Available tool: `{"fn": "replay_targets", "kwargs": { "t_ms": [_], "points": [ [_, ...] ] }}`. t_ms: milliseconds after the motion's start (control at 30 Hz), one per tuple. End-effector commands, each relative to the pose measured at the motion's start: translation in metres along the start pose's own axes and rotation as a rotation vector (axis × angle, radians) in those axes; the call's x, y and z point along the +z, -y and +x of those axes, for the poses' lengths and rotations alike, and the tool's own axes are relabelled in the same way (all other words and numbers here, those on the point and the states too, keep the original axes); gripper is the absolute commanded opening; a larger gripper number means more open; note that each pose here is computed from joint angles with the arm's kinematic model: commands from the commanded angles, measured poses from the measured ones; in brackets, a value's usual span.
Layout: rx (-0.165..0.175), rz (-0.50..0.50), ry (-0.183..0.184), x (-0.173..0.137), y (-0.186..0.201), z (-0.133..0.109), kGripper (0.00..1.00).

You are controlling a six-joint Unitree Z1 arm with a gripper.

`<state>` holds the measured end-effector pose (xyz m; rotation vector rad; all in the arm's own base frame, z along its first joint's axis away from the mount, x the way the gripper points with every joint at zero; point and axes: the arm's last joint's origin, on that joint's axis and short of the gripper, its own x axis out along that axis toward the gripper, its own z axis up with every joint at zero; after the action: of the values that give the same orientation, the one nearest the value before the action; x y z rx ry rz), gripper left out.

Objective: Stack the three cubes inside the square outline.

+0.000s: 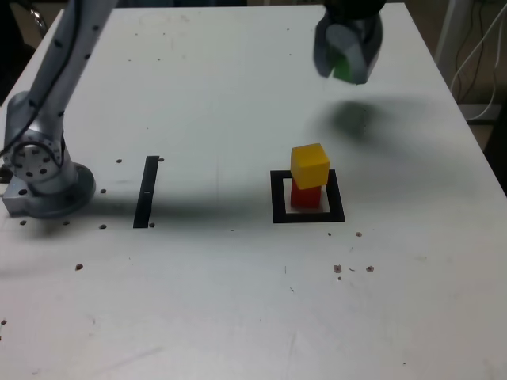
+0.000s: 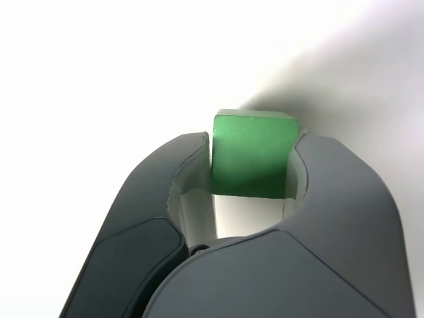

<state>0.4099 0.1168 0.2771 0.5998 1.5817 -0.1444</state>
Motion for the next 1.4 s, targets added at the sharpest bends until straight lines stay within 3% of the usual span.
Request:
{"fn": "replay_targets", "kwargs": {
  "t_ms": [0,200,467,833,1067,1367],
  "points": [
    [0.072,-0.034,0.097,-0.055,0.041,-0.081,0.28],
    [0.040,-0.027,0.095,-0.062,0.082,-0.106,0.28],
    [0.025,-0.022,0.128,-0.063,0.111,-0.132,0.28],
    [-0.022,-0.001,0.165,-0.045,0.153,-0.148,0.27],
    [-0.045,-0.002,0.157,-0.029,0.183,-0.149,0.27],
    [-0.053,0.002,0.084,-0.007,0.191,-0.127,0.27]
  ]
}}
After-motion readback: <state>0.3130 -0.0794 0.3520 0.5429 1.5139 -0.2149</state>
